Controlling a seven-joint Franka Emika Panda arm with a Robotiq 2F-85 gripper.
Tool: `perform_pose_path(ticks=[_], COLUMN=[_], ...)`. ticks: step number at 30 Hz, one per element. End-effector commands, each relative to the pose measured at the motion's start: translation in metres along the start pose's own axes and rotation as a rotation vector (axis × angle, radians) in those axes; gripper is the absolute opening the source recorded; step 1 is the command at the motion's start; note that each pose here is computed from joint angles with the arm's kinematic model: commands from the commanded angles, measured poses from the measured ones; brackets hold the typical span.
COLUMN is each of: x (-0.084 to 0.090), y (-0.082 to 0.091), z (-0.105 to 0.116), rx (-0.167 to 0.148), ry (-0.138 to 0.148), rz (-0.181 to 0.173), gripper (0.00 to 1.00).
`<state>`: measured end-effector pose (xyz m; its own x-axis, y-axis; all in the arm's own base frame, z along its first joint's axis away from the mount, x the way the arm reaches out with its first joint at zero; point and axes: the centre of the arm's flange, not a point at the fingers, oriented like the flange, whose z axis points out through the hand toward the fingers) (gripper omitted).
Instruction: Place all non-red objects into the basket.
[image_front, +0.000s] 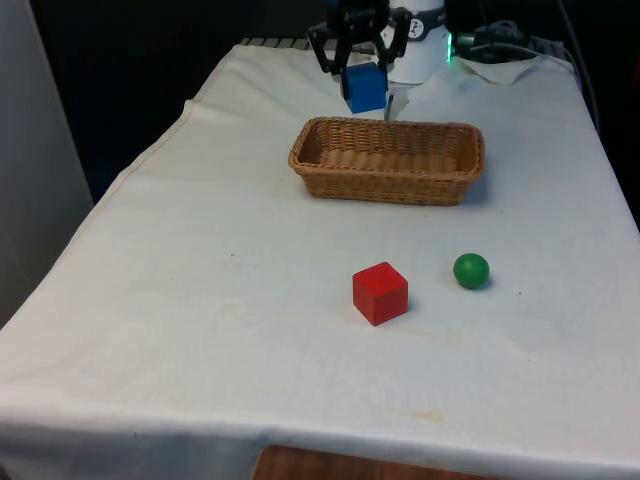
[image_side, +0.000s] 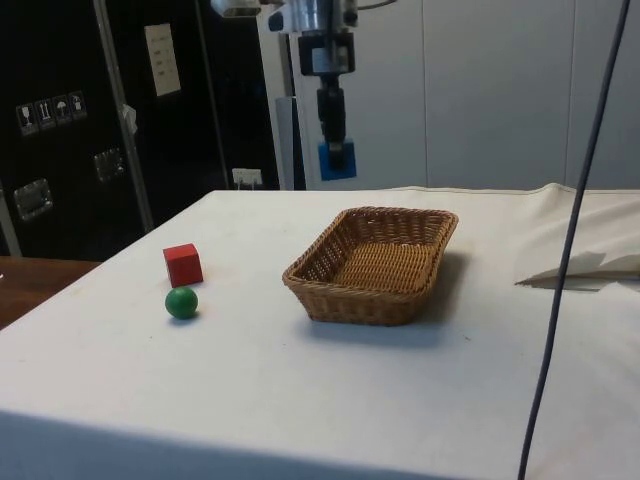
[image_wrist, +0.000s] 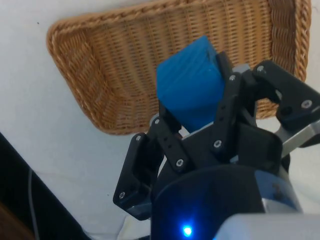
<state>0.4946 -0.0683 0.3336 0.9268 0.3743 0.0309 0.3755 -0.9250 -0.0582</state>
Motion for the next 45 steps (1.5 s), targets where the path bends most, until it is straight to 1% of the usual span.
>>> perform_pose_path(ticks=[1,5,6,7,10,13,14,15,18,19,22,23,24,29,30,31,32,33,34,37,38,39,45], x=[-0.004,-0.016,-0.013,-0.019,-0.025,-0.035,-0.033,-0.038,-0.044,-0.049,-0.054,-0.054,-0.055,-0.058,-0.059,-0.059,-0.059,-0.059,-0.060,-0.061,-0.061,-0.061,-0.063], y=[-0.001,-0.006,-0.005,-0.006,-0.009,-0.013,-0.013,-0.013,-0.016,-0.018,-0.020,-0.020,-0.020,-0.019,-0.018,-0.019,-0.018,-0.018,-0.016,-0.014,-0.014,-0.014,-0.012], z=[-0.001,0.002,0.002,0.003,0.005,0.011,0.011,0.013,0.019,0.024,0.032,0.032,0.035,0.051,0.054,0.053,0.057,0.059,0.065,0.073,0.074,0.076,0.097], rx=[-0.010,-0.005,0.007,-0.006,-0.005,-0.006,0.006,-0.008,-0.012,-0.016,-0.020,-0.015,-0.021,-0.025,-0.024,-0.025,-0.025,-0.027,-0.028,-0.030,-0.033,-0.031,-0.039], ry=[0.006,0.009,0.004,0.012,0.016,0.032,0.021,0.038,0.050,0.058,0.063,0.052,0.064,0.055,0.051,0.041,0.049,0.047,0.042,0.035,0.022,0.032,0.014], rz=[-0.003,-0.003,0.000,-0.003,-0.003,-0.003,-0.001,-0.003,-0.004,-0.004,-0.005,-0.002,-0.003,-0.002,-0.001,0.000,-0.002,-0.002,-0.001,-0.001,0.000,-0.001,0.003], gripper=[0.01,0.01,0.01,0.01,0.01,0.01,0.01,0.01,0.01,0.01,0.01,0.01,0.01,0.01,0.01,0.01,0.01,0.01,0.01,0.01,0.01,0.01,0.01])
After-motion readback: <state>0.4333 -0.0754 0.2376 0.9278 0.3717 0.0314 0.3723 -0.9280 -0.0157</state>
